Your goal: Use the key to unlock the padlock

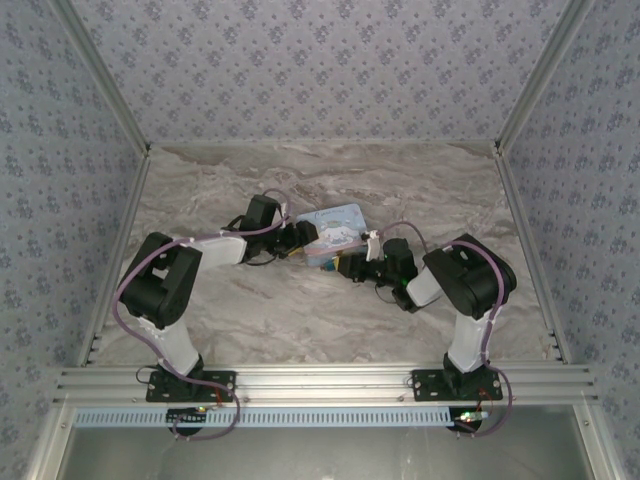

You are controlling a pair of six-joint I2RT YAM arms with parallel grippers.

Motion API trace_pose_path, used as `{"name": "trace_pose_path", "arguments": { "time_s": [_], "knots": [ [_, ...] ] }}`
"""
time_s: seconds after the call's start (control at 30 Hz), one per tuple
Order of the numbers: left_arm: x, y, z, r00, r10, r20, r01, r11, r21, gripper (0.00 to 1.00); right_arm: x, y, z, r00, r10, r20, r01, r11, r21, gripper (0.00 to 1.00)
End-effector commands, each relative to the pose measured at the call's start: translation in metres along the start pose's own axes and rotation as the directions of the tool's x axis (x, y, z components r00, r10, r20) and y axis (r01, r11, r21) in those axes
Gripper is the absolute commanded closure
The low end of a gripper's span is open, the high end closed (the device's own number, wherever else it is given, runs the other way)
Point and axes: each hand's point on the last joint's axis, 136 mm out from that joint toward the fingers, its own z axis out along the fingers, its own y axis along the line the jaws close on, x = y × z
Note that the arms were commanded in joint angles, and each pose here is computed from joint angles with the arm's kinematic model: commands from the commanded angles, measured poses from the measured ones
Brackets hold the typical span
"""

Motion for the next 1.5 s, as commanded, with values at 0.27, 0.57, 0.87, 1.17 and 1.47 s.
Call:
{"name": "trace_pose_path", "arguments": {
  "time_s": [0.27, 0.57, 0.87, 1.17, 1.47],
  "knots": [
    [0.015, 0.019, 0.003, 0.998, -0.035, -0.048, 0.032, 0.997, -0.077, 0.31, -0.017, 0.012, -0.001, 0.997, -0.038, 0.064, 0.041, 0.998, -0.047, 0.92],
    [0.016, 0.020, 0.002, 0.998, -0.036, -0.044, 0.032, 0.996, -0.082, 0.31, -0.019, 0.006, -0.005, 0.996, -0.019, 0.084, 0.021, 1.000, -0.020, 1.00],
    [0.016, 0.023, 0.002, 0.998, -0.037, -0.041, 0.033, 0.995, -0.092, 0.31, -0.025, 0.002, -0.020, 0.993, -0.011, 0.119, 0.009, 1.000, 0.012, 1.00],
    [0.017, 0.023, 0.000, 0.999, -0.037, -0.037, 0.033, 0.995, -0.090, 0.31, -0.034, 0.002, -0.032, 0.989, -0.019, 0.149, 0.012, 0.999, 0.043, 1.00],
    [0.009, 0.002, -0.012, 1.000, -0.012, -0.005, 0.012, 0.999, -0.041, 0.25, -0.028, 0.000, -0.049, 0.994, -0.026, 0.106, 0.014, 0.994, 0.112, 1.00]
  ]
}}
